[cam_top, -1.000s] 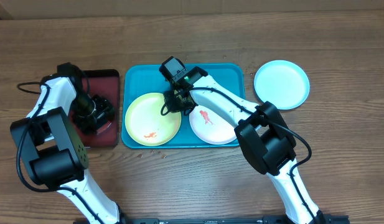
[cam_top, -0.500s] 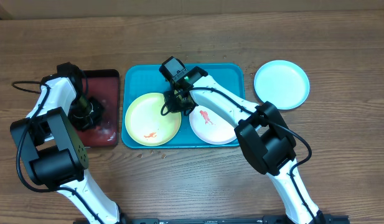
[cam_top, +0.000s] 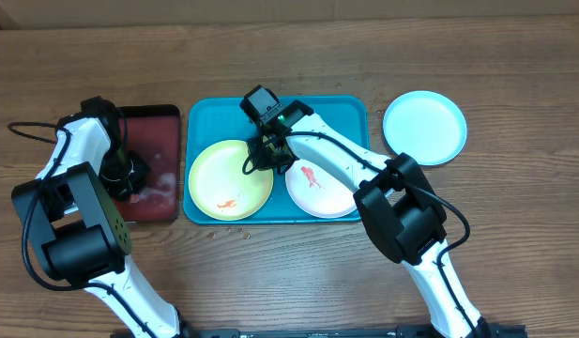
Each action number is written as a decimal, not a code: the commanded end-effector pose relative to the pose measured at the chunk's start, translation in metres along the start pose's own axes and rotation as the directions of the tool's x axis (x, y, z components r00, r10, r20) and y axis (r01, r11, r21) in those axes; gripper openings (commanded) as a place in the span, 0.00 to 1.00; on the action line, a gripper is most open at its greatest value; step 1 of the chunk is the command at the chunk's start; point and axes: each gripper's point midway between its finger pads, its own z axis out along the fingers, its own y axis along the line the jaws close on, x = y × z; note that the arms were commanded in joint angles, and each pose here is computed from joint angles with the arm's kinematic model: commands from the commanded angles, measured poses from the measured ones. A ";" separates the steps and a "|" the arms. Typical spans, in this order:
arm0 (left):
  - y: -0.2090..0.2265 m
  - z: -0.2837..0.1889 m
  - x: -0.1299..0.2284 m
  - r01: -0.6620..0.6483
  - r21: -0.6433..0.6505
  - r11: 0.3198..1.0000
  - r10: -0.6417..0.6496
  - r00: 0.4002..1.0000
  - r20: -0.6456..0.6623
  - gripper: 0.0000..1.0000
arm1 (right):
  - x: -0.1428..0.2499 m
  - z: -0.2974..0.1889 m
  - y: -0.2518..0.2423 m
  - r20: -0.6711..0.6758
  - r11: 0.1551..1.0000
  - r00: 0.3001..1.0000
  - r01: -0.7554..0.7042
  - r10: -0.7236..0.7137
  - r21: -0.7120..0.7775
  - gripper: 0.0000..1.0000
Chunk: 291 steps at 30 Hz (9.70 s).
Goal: Clean dirty plates on tray and stack at the side
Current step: 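Grasp the orange-green sponge in the red water tray with the left gripper, then lift the sponge with the left gripper and carry it to the yellow plate, then scrub the yellow plate with the sponge while the right gripper holds it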
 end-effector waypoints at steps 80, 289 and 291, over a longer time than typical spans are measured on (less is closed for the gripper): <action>0.008 -0.008 -0.051 -0.045 0.209 0.977 0.027 0.996 0.087 0.58 | 0.018 0.018 -0.015 -0.056 0.999 0.998 0.001 0.002 0.051 0.20; -0.164 -0.042 0.055 -0.594 -0.044 0.803 0.595 0.796 0.110 0.07 | -0.015 0.016 -0.032 0.010 0.992 0.998 -0.060 0.059 0.113 0.04; -0.196 -0.056 0.076 -0.647 0.169 0.744 0.638 0.762 0.107 0.08 | -0.015 0.016 -0.032 0.010 0.992 0.998 -0.060 0.059 0.113 0.04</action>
